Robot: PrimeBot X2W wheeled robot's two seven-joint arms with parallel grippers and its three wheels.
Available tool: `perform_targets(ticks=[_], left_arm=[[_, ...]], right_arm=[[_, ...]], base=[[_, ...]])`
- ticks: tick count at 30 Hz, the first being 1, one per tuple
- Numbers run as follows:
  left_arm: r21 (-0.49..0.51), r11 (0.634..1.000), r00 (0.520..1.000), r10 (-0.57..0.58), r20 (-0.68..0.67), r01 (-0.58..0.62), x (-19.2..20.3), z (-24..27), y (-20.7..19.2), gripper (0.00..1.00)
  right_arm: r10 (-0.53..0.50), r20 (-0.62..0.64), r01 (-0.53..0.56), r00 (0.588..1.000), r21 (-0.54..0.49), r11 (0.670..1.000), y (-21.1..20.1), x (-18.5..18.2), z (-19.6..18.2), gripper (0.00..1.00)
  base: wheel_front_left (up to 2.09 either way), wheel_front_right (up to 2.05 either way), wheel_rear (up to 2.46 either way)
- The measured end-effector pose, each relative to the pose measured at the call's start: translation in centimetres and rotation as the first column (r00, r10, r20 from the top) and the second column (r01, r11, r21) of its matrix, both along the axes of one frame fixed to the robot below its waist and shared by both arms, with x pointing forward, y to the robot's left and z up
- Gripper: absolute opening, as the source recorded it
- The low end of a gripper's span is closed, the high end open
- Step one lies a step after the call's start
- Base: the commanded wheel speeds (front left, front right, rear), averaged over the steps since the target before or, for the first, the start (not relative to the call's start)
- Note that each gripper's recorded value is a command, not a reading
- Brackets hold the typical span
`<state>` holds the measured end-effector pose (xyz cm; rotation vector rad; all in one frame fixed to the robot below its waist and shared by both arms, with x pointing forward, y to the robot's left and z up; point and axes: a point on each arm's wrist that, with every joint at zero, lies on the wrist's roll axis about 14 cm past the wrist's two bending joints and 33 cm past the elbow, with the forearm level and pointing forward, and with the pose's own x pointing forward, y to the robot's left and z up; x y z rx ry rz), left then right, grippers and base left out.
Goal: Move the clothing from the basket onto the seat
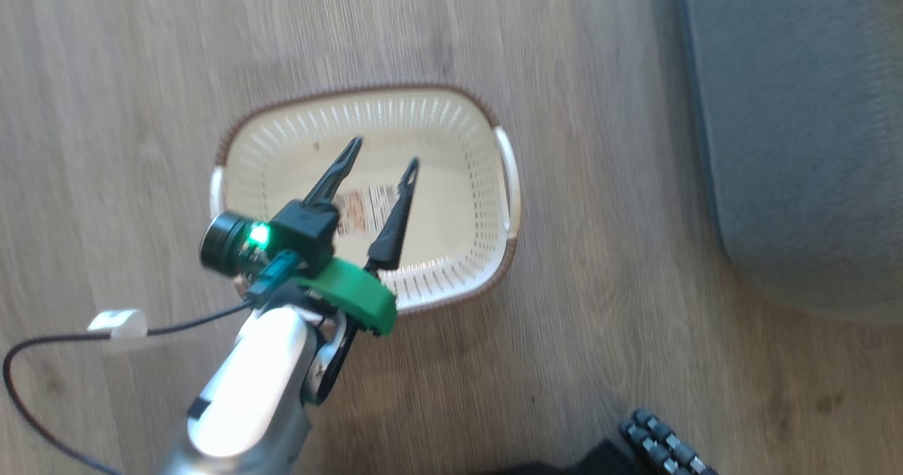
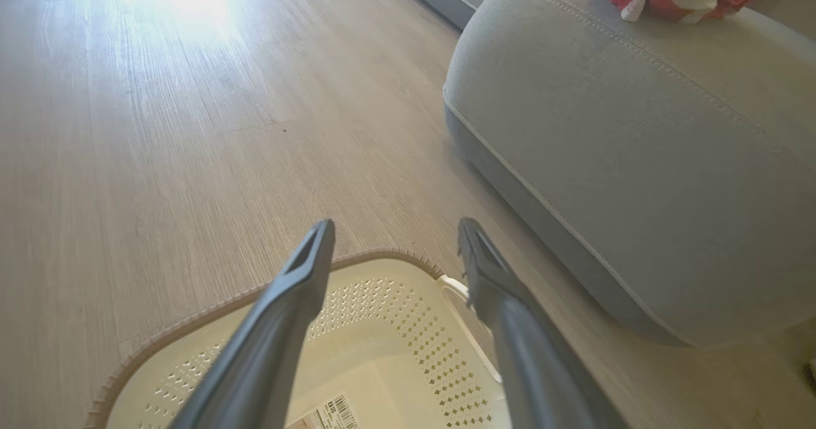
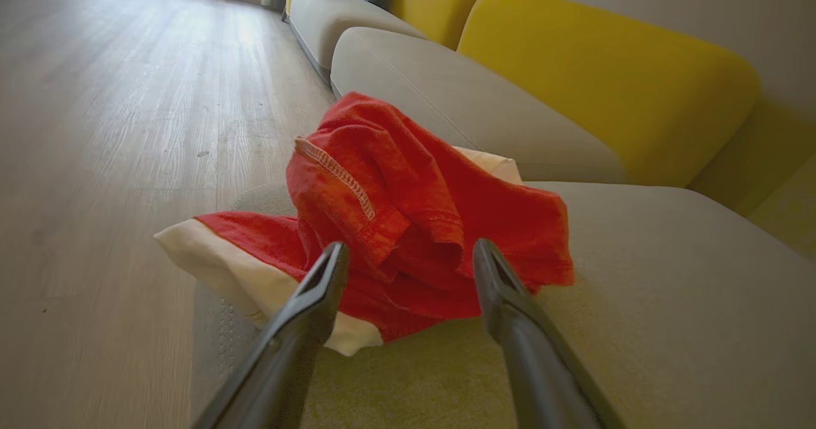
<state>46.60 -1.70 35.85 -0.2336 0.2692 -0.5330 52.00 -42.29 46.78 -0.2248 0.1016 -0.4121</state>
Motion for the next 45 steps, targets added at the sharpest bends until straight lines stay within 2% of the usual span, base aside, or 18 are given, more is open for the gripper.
perform_targets(ticks=[6, 11, 12, 16, 20, 24, 28, 36, 37, 45], left_arm=[[0.014, 0.989, 0.989, 0.144, 0.022, -0.145, -0.9, 3.3, 3.9, 1.0], [0.073, 0.953, 0.955, 0.293, 0.032, -0.295, -3.0, 4.5, 9.2, 1.0], [0.073, 0.953, 0.955, 0.293, 0.032, -0.295, -3.0, 4.5, 9.2, 1.0], [0.094, 0.899, 0.903, 0.425, 0.054, -0.429, -5.0, 5.8, 14.1, 1.0], [0.104, 0.839, 0.845, 0.529, 0.075, -0.534, -7.5, 6.8, 18.4, 1.0], [0.095, 0.792, 0.798, 0.595, 0.099, -0.603, -9.8, 7.8, 21.2, 1.0], [0.066, 0.786, 0.787, 0.606, 0.115, -0.614, -11.3, 8.6, 21.7, 1.0], [0.04, 0.794, 0.791, 0.597, 0.133, -0.606, -11.7, 9.4, 21.8, 1.0], [0.039, 0.796, 0.793, 0.595, 0.13, -0.604, -11.8, 9.3, 21.7, 0.0], [0.109, 0.79, 0.794, 0.608, -0.021, -0.603, -14.9, 4.4, 21.6, 0.0]], right_arm=[[0.095, 0.077, -0.098, 0.993, 0.045, 0.994, 4.4, -4.3, 2.2, 1.0], [0.165, 0.133, -0.177, 0.977, 0.086, 0.98, 8.6, -7.0, 3.2, 1.0], [0.165, 0.133, -0.177, 0.977, 0.086, 0.98, 8.6, -7.0, 3.2, 1.0], [0.215, 0.159, -0.243, 0.963, 0.181, 0.953, 13.0, -8.9, 2.3, 1.0], [0.261, 0.142, -0.288, 0.955, 0.227, 0.93, 16.3, -11.0, 1.0, 1.0], [0.342, 0.139, -0.366, 0.929, 0.228, 0.902, 20.0, -12.4, 1.0, 1.0], [0.417, 0.134, -0.437, 0.899, 0.209, 0.875, 23.0, -13.5, 1.2, 1.0], [0.441, 0.146, -0.463, 0.886, 0.199, 0.864, 24.0, -13.9, 1.7, 1.0], [0.441, 0.142, -0.462, 0.886, 0.203, 0.863, 24.1, -13.9, 1.5, 0.0], [0.423, -0.005, -0.401, 0.906, 0.31, 0.862, 23.9, -16.8, -3.9, 0.0]], base=[[0.0, 0.0, 0.0], [0.0, 0.0, 0.0], [0.0, 0.0, 0.0], [0.0, 0.0, 0.0], [0.0, 0.0, 0.0], [0.0, 0.0, 0.0], [0.0, 0.0, 0.0], [0.0, 0.0, 0.0], [0.0, 0.0, 0.0], [0.0, 0.0, 0.0]])
